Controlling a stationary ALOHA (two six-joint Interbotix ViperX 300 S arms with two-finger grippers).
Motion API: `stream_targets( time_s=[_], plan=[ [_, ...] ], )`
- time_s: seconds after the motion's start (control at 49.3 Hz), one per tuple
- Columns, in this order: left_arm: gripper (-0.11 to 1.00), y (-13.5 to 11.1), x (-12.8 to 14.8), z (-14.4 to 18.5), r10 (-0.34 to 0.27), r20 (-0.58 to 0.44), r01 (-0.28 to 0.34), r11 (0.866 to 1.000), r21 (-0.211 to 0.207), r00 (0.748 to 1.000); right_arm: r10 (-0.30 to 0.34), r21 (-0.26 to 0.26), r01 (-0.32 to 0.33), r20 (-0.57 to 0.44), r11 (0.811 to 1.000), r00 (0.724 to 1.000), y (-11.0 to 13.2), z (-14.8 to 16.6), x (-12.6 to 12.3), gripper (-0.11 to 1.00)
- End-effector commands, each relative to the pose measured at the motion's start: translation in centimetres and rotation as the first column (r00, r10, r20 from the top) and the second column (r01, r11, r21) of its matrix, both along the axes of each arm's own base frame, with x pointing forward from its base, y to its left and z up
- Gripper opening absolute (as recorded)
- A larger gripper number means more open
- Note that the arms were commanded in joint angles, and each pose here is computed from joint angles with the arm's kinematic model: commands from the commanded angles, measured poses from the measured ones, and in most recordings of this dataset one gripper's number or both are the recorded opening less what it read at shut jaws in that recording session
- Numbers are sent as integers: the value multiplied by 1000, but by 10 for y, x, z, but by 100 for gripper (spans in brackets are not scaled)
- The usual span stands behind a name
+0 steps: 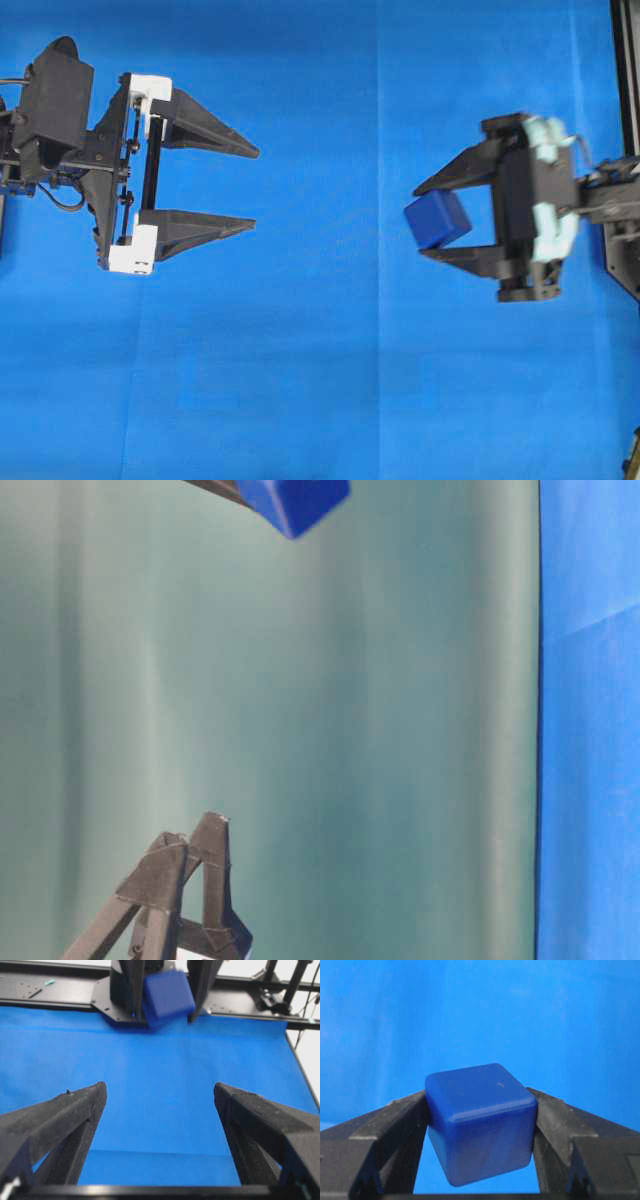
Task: Handover the blue block to the right arm after grasping it with the left arm, then place it in the designated position.
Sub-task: 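Carry the cube with the right gripper toward the table center, then lower the cube onto the table and open the right gripper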
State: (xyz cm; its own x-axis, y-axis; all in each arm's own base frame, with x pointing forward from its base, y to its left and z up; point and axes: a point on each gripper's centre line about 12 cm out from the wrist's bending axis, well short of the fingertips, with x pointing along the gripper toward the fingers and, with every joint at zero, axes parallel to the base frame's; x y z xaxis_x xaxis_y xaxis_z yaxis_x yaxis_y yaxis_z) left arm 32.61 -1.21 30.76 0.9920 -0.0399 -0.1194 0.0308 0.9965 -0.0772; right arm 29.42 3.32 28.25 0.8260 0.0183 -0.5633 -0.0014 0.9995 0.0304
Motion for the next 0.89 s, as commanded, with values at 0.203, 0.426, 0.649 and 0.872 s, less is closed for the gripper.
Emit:
stream_targets(
  time_s=[0.203,0.426,0.649,0.872],
  plan=[
    [93,0,1,14,0,44,0,1000,-3,999,38,27,-38,7,999,999,10,-30,27,51],
    [93,0,1,14,0,44,0,1000,-2,999,17,78,-14,-36,997,999,12,-61,47,51],
    [93,0,1,14,0,45,0,1000,3,999,6,114,1,-59,994,998,10,-96,66,52],
    [93,0,1,14,-1,45,1,1000,4,999,2,133,9,-83,991,997,8,-125,80,51]
  ],
)
